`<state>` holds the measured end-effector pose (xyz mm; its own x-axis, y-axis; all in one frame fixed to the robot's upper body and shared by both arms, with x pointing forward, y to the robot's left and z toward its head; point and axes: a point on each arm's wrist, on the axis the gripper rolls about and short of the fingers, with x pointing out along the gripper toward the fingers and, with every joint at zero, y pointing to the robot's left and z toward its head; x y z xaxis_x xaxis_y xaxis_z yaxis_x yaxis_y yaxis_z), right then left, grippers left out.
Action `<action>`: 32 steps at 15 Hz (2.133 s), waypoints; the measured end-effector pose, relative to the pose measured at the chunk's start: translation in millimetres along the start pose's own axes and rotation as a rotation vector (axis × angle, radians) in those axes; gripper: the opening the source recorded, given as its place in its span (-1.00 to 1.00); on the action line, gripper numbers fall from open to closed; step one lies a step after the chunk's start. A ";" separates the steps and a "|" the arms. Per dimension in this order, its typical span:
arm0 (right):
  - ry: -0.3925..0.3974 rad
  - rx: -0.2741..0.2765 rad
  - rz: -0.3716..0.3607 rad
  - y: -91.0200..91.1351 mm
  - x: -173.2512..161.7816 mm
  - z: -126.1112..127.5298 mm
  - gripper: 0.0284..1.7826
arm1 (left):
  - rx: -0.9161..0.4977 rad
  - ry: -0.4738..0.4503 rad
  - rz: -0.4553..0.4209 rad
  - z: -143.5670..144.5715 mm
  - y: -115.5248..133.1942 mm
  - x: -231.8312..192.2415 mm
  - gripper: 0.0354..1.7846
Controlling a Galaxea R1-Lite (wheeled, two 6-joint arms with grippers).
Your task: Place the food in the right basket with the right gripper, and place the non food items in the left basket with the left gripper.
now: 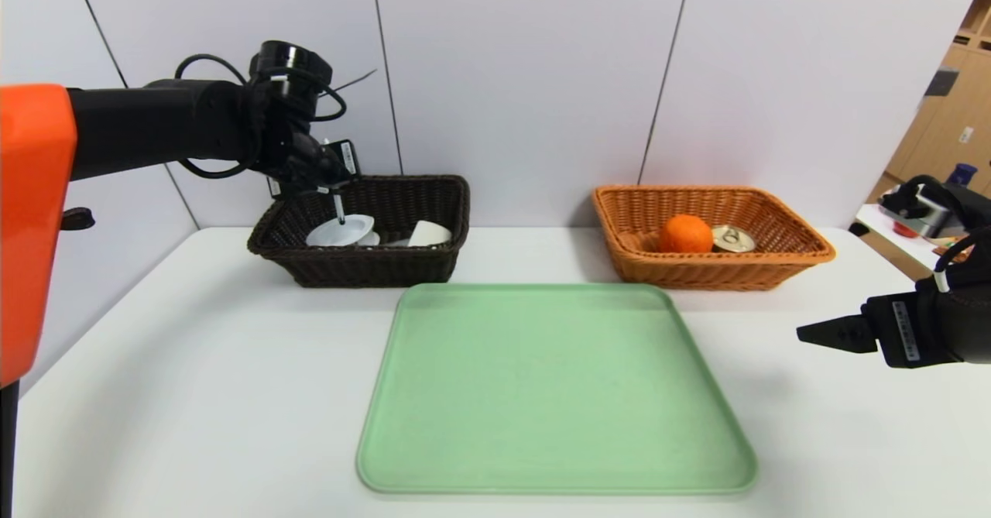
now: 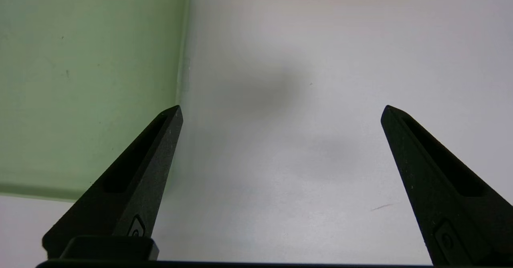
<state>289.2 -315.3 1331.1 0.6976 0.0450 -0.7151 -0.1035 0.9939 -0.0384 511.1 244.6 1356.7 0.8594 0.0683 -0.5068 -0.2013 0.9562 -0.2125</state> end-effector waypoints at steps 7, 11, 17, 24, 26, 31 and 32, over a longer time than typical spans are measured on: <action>-0.016 -0.001 -0.001 -0.1 -5.5 -1.1 0.92 | 0.004 -0.025 0.002 5.1 0.3 -7.5 0.26; -0.046 0.005 -0.015 -2.8 -14.0 -1.2 0.92 | 0.056 -0.120 -0.070 28.6 -6.5 -72.7 0.52; -0.203 0.022 -0.054 -7.8 -59.3 -4.5 0.92 | 0.163 -0.231 -0.109 45.2 30.5 -240.4 0.73; -0.393 0.055 -0.118 -8.4 -118.6 -71.3 0.92 | 0.055 -0.267 0.124 -44.1 135.0 -361.4 0.83; -0.449 0.056 -0.124 -6.0 -129.8 -99.2 0.92 | 0.050 -0.274 0.147 -93.7 155.2 -385.2 0.85; -0.604 0.051 -0.152 0.9 -139.9 -178.8 0.92 | 0.132 -0.322 0.161 -202.6 191.2 -411.0 0.87; -0.639 0.048 -0.161 2.3 -140.1 -191.8 0.92 | 0.160 -0.340 0.143 -217.9 195.5 -413.0 0.87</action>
<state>55.3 -338.7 1297.3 0.9867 -0.0684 -0.1477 0.0588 0.9959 -0.0682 14.4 341.3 1342.4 0.9398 0.2690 -0.2107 -0.2780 0.9605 -0.0137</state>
